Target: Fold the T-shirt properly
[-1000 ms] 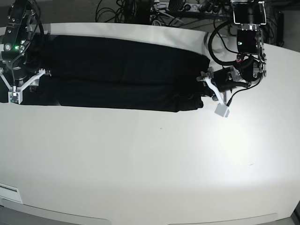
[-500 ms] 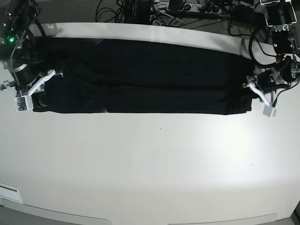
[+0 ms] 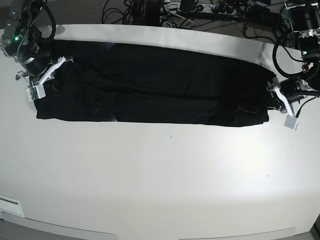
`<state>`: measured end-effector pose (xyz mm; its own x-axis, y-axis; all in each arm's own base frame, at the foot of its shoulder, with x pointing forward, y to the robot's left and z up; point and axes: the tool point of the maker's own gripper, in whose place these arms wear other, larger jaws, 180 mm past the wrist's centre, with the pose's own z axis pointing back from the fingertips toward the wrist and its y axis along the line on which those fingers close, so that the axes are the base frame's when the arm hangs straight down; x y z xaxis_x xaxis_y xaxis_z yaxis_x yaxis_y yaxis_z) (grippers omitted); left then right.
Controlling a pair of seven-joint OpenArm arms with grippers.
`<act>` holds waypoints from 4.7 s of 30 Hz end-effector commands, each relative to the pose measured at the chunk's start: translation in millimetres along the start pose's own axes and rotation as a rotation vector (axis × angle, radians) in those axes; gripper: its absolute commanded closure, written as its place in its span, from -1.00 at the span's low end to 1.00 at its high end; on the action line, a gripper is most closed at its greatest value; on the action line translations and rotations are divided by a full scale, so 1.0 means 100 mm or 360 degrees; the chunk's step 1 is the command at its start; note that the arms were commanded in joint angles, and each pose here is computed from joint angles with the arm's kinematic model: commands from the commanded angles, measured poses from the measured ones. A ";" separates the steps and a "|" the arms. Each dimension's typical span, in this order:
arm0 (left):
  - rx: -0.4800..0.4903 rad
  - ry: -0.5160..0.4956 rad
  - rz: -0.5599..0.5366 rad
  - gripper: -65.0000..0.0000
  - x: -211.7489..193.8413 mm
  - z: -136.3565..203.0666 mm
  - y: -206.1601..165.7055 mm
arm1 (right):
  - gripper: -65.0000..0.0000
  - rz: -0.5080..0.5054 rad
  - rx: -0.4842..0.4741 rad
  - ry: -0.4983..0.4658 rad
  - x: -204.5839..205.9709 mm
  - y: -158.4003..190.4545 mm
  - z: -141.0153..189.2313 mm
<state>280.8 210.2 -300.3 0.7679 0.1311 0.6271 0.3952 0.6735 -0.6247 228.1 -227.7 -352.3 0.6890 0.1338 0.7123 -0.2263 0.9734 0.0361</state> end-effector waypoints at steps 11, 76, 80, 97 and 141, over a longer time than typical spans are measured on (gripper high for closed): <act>-0.0033 -0.0080 -0.0082 1.00 0.22 0.03 -0.08 | 1.00 -0.0094 -0.0017 0.0099 -0.36 -0.17 -0.15; -0.0535 -0.0288 -0.0209 0.64 -0.15 -1.28 -1.55 | 1.00 -0.0137 0.0139 0.0210 -0.47 0.01 -0.13; -0.0567 -0.0303 -0.0192 0.79 -0.16 -1.30 -1.61 | 1.00 -0.0137 0.0139 0.0209 -0.47 0.01 -0.13; -0.1063 -0.0097 -0.0306 1.00 -0.44 -1.14 -2.32 | 1.00 -0.0142 0.0136 0.0210 -0.47 0.01 -0.13; -0.0716 0.0219 -0.0683 1.00 -1.09 -1.33 -2.14 | 1.00 -0.0155 0.0124 0.0211 -0.47 -0.01 -0.13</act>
<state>174.5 -42.5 -309.4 0.5641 -0.2341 0.7918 0.8182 0.2873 -0.4980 209.4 -228.3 -392.7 0.7767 0.0431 0.6284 -0.1963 0.9646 0.1764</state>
